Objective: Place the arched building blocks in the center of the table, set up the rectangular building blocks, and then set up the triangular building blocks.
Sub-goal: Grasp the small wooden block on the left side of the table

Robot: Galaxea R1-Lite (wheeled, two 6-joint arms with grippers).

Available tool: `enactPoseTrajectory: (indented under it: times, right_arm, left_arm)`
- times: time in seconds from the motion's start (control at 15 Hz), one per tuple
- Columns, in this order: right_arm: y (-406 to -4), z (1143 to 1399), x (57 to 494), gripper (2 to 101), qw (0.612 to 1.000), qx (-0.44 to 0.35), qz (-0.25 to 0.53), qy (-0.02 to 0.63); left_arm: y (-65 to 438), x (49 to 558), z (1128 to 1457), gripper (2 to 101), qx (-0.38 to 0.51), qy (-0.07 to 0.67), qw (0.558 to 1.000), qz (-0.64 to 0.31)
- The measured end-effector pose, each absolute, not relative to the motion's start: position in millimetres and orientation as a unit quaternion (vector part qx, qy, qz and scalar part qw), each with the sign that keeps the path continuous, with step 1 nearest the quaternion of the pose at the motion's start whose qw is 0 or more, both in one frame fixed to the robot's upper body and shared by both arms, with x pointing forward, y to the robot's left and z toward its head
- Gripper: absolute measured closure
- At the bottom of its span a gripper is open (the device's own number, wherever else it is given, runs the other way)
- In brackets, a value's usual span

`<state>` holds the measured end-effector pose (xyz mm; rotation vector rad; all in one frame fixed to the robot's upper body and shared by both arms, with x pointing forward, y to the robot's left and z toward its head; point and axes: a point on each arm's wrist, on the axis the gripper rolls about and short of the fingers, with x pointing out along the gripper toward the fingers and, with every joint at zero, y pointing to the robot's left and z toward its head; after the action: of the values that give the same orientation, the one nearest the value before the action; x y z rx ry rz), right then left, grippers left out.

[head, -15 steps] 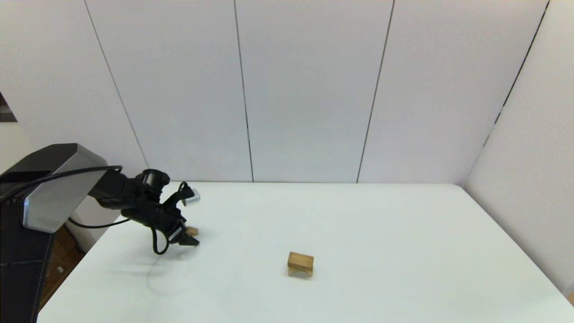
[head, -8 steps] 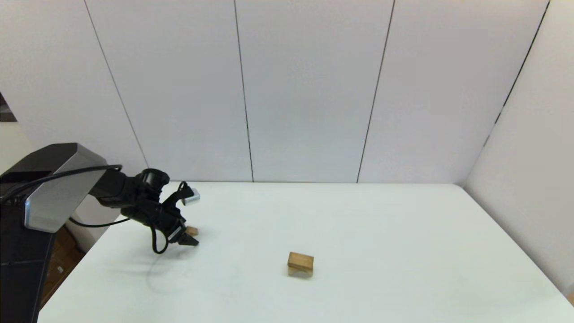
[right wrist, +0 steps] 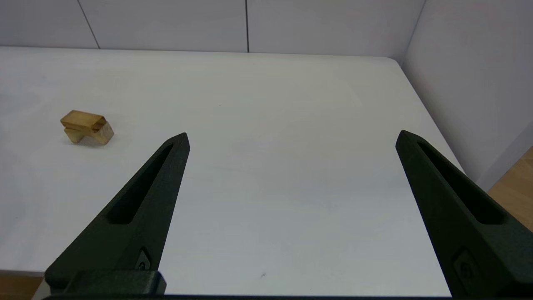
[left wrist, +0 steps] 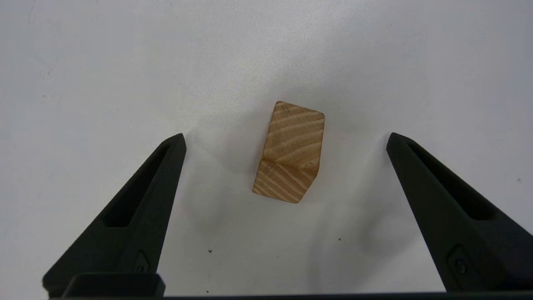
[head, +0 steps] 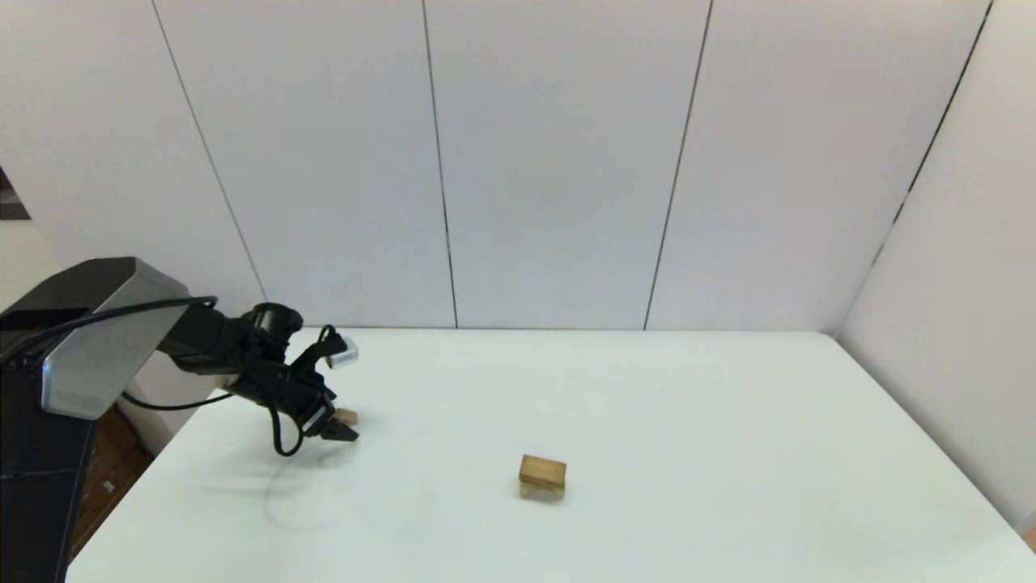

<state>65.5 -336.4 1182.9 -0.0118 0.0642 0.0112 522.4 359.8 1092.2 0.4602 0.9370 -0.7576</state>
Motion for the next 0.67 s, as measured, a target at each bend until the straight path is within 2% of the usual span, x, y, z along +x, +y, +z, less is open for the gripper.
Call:
enactPoseTrajectory:
  times: [0.67]
  right_arm:
    - [-336.4,1182.9,65.6,4.3,0.999,-0.006,0.006,0.032]
  left_arm:
    - [367.5,521.1,1091.4,5.4,0.208,0.444,0.799,-0.348]
